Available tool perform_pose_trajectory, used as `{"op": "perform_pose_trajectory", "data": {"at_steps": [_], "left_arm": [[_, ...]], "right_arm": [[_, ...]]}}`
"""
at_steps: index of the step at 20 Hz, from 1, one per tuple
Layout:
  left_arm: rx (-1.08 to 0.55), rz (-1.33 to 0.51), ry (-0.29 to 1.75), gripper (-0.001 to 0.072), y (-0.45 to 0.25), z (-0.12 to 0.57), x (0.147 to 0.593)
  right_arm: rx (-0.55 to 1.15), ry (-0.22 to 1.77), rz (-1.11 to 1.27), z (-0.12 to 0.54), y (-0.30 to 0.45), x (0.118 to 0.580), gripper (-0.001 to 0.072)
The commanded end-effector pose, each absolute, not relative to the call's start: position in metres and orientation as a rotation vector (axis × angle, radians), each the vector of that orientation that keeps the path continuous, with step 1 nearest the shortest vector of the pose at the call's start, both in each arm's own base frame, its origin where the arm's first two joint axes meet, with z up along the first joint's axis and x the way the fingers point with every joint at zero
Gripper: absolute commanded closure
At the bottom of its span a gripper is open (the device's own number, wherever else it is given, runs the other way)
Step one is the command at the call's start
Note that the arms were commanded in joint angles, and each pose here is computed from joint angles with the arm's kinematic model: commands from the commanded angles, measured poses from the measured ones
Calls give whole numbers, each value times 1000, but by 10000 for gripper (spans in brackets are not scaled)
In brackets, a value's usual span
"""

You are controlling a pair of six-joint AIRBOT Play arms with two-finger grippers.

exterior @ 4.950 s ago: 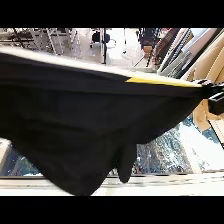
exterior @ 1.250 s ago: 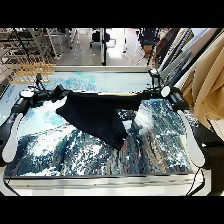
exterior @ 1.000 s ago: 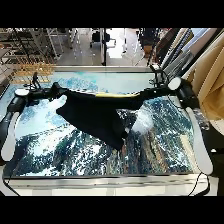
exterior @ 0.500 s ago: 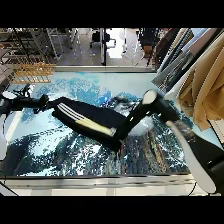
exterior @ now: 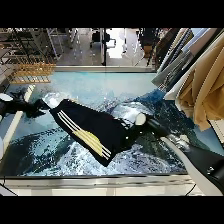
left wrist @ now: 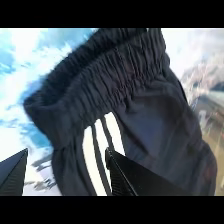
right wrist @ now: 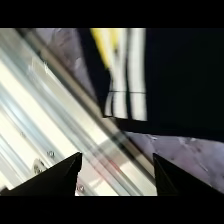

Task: Fold the clothes and pants, and hang the long-sleeved shirts on hangers.

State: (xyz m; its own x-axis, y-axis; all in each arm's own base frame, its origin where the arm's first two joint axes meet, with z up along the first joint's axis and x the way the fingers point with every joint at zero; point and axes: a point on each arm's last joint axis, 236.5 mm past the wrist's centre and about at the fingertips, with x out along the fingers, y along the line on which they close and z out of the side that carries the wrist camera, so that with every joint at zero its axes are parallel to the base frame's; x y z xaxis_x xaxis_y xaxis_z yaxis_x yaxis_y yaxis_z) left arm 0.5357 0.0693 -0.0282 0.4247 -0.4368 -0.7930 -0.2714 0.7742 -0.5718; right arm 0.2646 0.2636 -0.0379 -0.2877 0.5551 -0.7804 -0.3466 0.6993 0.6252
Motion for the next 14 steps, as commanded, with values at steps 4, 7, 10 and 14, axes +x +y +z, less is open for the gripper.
{"op": "perform_pose_trajectory", "data": {"at_steps": [4, 7, 10, 14], "left_arm": [[-666, -156, 1038, 202, 80, 39, 530], [-694, -227, 1026, 217, 51, 51, 534], [-671, -288, 1072, 217, 20, 50, 530], [-633, -378, 1151, 351, -23, 47, 518]], "right_arm": [[773, 1475, 494, -69, 233, 282, 7], [836, 1364, 455, -83, 248, 290, 7], [800, 1281, 401, -92, 258, 312, 9], [764, 1286, 431, -103, 280, 333, 209]]}}
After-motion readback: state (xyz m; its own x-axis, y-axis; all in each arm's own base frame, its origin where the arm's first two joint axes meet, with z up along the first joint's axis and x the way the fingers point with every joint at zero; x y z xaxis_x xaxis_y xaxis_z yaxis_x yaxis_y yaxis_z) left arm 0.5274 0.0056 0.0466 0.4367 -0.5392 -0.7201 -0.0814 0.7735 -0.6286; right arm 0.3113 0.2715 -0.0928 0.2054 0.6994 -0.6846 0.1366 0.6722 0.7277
